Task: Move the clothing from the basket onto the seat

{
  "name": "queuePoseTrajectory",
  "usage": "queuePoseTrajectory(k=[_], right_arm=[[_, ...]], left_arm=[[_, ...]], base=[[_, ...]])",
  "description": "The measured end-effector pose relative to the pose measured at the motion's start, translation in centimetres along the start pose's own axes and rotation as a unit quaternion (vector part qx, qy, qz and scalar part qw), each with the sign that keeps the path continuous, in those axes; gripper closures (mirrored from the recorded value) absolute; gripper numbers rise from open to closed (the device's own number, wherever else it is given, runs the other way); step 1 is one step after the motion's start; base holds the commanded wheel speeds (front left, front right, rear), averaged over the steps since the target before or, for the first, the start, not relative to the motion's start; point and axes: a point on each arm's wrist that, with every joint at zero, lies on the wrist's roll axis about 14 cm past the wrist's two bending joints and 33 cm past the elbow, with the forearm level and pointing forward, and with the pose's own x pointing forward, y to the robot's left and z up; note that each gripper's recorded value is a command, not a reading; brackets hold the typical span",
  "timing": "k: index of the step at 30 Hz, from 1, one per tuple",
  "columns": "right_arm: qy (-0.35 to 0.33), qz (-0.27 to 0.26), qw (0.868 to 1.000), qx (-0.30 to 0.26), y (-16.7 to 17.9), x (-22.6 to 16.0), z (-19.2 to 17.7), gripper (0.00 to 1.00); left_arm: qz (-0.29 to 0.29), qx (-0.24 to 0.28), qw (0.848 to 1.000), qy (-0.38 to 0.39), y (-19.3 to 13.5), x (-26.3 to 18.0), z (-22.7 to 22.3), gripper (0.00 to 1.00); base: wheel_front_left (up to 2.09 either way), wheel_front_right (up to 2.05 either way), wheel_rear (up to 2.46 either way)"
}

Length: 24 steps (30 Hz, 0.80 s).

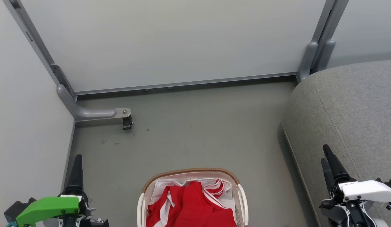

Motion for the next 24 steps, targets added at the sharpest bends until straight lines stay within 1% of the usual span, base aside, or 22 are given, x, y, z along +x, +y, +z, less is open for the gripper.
queuePoseTrajectory(k=[6, 11, 18, 24], right_arm=[[-0.004, 0.001, 0.998, -0.063, 0.1, 0.1, 0.3, 0.00], [-0.004, 0.004, 0.992, -0.124, 0.4, 0.2, 0.2, 0.00], [-0.002, 0.012, 0.982, -0.188, 0.8, 0.4, -0.2, 0.00], [-0.001, 0.020, 0.968, -0.248, 1.2, 0.5, -0.1, 0.00]], left_arm=[[-0.002, 0.070, 0.998, 0.002, -0.2, 0.1, -0.3, 0.00], [-0.003, 0.128, 0.992, 0.004, -0.3, 0.2, -0.6, 0.00], [-0.011, 0.201, 0.980, 0.010, -0.7, 0.2, -1.2, 0.00], [-0.013, 0.261, 0.965, 0.017, -0.7, 0.2, -1.9, 0.00]], base=[[0.00, 0.00, 0.00], [0.00, 0.00, 0.00], [0.00, 0.00, 0.00], [0.00, 0.00, 0.00]])
